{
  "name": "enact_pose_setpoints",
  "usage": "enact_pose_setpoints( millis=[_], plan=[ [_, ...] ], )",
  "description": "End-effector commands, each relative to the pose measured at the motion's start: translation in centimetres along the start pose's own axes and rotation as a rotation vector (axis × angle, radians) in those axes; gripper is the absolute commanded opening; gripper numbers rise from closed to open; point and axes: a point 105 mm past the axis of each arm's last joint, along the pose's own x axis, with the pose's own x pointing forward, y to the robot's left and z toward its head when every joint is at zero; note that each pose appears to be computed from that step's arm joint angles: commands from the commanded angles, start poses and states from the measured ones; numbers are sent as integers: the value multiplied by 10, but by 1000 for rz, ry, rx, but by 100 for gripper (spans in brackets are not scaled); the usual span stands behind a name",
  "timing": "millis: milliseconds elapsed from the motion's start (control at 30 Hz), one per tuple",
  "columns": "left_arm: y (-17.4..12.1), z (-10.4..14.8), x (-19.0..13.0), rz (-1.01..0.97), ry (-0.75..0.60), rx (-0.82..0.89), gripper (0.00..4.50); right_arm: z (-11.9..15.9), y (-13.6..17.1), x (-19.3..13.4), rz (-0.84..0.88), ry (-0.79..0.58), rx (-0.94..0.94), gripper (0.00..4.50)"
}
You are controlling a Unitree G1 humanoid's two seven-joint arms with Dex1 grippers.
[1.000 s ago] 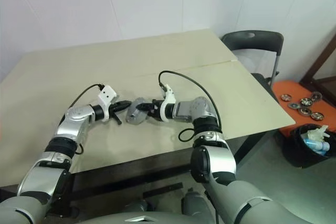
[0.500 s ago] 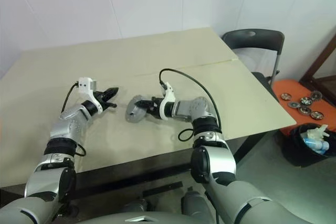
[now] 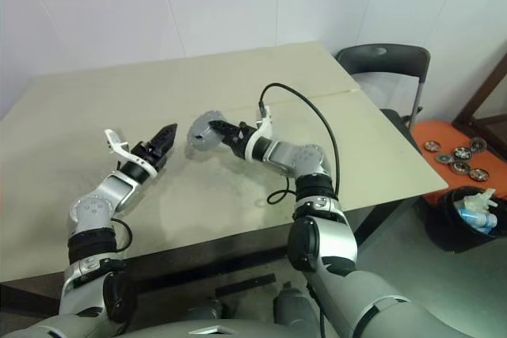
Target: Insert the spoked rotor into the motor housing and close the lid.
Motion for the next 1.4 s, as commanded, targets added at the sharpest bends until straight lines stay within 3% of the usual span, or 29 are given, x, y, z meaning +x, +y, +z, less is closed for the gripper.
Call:
enact_pose_setpoints(
  millis=[33,100,433,967,1067,1200,1400],
  plan=[
    [-14,13,4,-38,-52,-50,394,-3,40,16,160,-10,-8,196],
    [-13,12,4,-28,-47,-80,448,-3,41,16,167,-10,-5,196],
    [-32,-22,11,-98,127,-233,448,-12,56,14,272,13,11,196],
    [-58,-46,31,-218,181,-365,448,-20,59,15,286,40,9,196],
    [-55,-46,33,-204,169,-367,385,-20,58,15,284,42,7,196],
    [-56,-37,32,-238,113,-402,265,-20,56,14,276,43,6,196],
    [-57,-33,29,-266,70,-410,244,-21,55,15,275,45,7,196]
  ],
)
